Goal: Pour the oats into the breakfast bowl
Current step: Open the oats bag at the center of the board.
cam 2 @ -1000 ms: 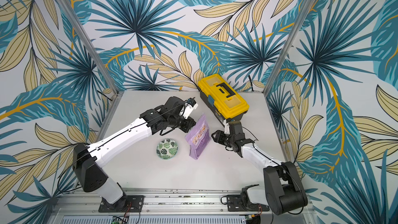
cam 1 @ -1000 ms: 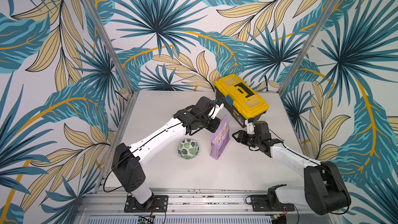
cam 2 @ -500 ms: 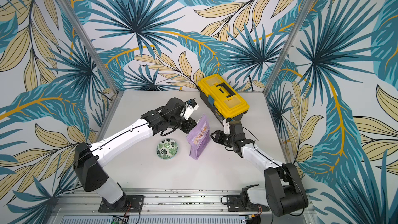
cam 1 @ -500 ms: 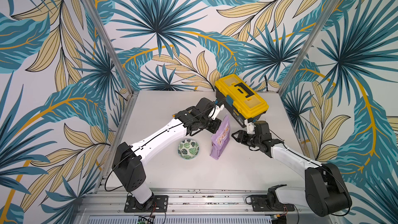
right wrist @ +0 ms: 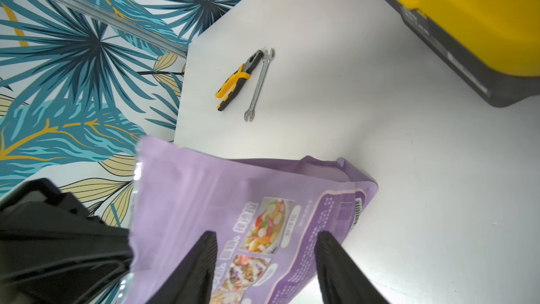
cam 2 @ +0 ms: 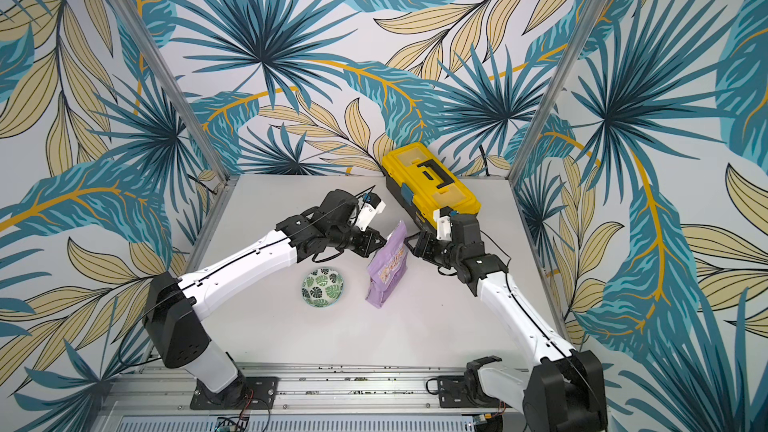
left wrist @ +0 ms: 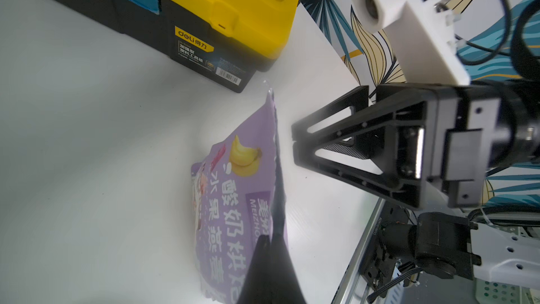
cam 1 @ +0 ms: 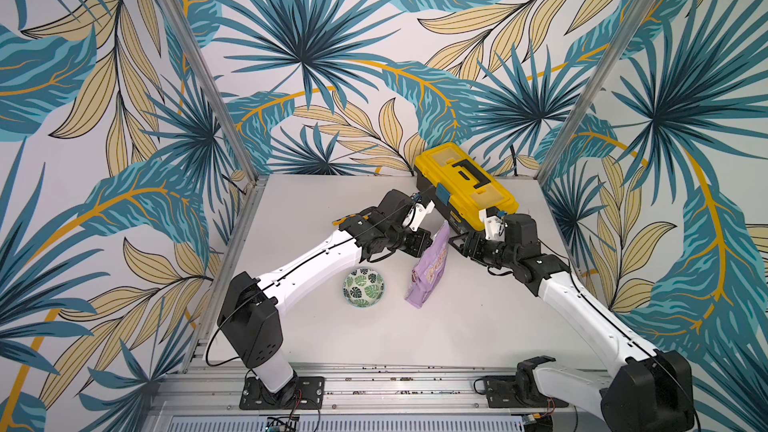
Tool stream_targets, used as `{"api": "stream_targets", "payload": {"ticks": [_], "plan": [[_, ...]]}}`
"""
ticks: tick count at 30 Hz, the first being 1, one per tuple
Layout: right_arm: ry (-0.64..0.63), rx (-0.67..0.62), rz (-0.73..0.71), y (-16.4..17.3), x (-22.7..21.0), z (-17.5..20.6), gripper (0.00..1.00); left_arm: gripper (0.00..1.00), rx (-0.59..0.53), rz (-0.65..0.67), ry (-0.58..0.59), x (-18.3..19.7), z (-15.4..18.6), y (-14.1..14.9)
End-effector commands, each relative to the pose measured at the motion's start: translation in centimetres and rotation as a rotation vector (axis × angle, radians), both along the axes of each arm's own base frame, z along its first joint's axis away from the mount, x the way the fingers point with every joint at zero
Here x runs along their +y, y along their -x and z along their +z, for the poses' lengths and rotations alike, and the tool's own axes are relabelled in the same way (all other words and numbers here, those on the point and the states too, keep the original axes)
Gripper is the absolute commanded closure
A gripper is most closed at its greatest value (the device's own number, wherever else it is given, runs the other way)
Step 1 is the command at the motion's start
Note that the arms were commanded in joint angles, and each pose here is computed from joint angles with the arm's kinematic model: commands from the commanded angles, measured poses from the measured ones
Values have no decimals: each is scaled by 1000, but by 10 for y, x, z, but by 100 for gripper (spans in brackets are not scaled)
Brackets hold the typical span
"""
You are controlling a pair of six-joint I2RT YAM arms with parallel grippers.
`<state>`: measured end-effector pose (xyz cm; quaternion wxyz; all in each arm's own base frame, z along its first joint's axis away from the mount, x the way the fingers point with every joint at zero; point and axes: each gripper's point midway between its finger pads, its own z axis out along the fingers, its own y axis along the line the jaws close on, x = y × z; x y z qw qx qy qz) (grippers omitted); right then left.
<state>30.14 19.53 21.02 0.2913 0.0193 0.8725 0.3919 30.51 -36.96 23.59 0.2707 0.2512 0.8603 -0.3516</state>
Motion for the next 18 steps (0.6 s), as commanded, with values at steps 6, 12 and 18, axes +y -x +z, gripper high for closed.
{"api": "stream_targets", "payload": {"ticks": [6, 12, 18], "plan": [[-64, 70, -22, 22, -3, 34, 41, 100, 4, 17, 88, -25, 9, 18], [-64, 116, -3, 29, 5, 29, 45, 100, -6, 6, 95, -35, 11, 21], [-50, 131, -5, 32, 6, 25, 54, 100, -19, 15, 92, -35, 13, 19]]}}
